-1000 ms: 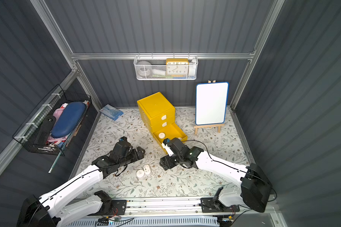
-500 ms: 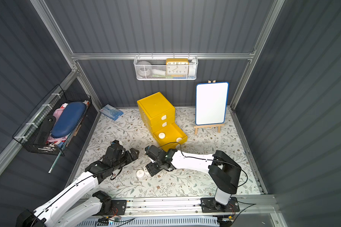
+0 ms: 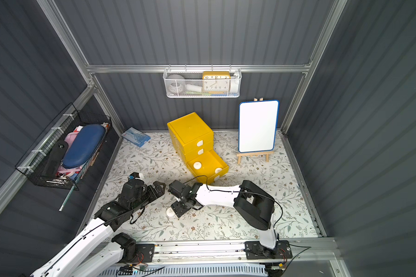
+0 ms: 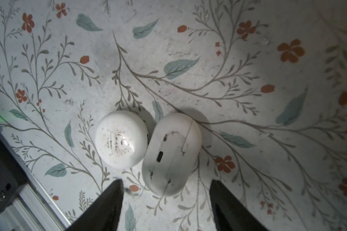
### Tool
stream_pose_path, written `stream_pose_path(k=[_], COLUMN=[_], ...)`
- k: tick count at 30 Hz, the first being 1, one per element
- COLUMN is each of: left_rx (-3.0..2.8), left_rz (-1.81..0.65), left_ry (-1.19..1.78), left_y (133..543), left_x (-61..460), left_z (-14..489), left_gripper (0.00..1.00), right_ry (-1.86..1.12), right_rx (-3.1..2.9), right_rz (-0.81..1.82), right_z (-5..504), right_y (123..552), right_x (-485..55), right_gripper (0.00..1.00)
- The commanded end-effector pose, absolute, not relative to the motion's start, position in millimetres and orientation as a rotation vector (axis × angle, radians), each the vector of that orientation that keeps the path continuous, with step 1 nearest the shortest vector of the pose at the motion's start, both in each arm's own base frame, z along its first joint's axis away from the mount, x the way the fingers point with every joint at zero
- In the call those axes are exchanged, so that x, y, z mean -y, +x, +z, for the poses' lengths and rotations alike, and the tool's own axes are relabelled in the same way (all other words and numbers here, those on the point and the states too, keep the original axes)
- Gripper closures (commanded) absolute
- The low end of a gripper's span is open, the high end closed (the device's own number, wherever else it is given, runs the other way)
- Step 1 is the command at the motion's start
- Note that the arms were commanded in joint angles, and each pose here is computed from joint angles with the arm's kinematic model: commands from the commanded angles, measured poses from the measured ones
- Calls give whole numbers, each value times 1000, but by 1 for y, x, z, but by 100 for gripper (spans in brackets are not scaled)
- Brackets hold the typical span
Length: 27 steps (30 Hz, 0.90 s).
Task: Put the bluetooth earphones in the drawer according to color
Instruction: Pick up the Bluetooth earphone from the center of the board.
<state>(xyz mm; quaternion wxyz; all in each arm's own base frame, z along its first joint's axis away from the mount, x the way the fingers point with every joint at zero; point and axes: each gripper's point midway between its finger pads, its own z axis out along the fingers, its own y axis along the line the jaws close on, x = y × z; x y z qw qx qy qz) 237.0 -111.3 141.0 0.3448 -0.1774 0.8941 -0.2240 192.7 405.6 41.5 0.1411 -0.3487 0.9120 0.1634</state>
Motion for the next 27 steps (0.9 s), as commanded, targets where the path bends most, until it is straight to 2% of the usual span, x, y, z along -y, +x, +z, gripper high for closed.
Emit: stream_pose_path(k=[1,4,7,17,21,27], left_rx=[-2314,-2305,-2300,-2313,-2314,-2324], left_rz=[-547,-546,-537,-535,-534,-534], left_ry=[-507,-511,-514,-508,-500,-488], left_y=[235,234,233,235,235,236], left_x=[102,101,98,100,101,103], left_z=[145,146,146,141,142,139], left_gripper=[1,1,1,1,1,1], right_ry=[-982,-950,-937,-936,-914,-862], right_rx=[-2669,-2682,-2680,-2683,-2658,-2608], right_rz=[352,252,214,207,201,246], right_z=[33,27,25,21,28,47], right_y=[198,206,210,215,219,227], right_x=[-399,-392,-391,-397,-396,-392], right_gripper=[34,41,43,38,47,55])
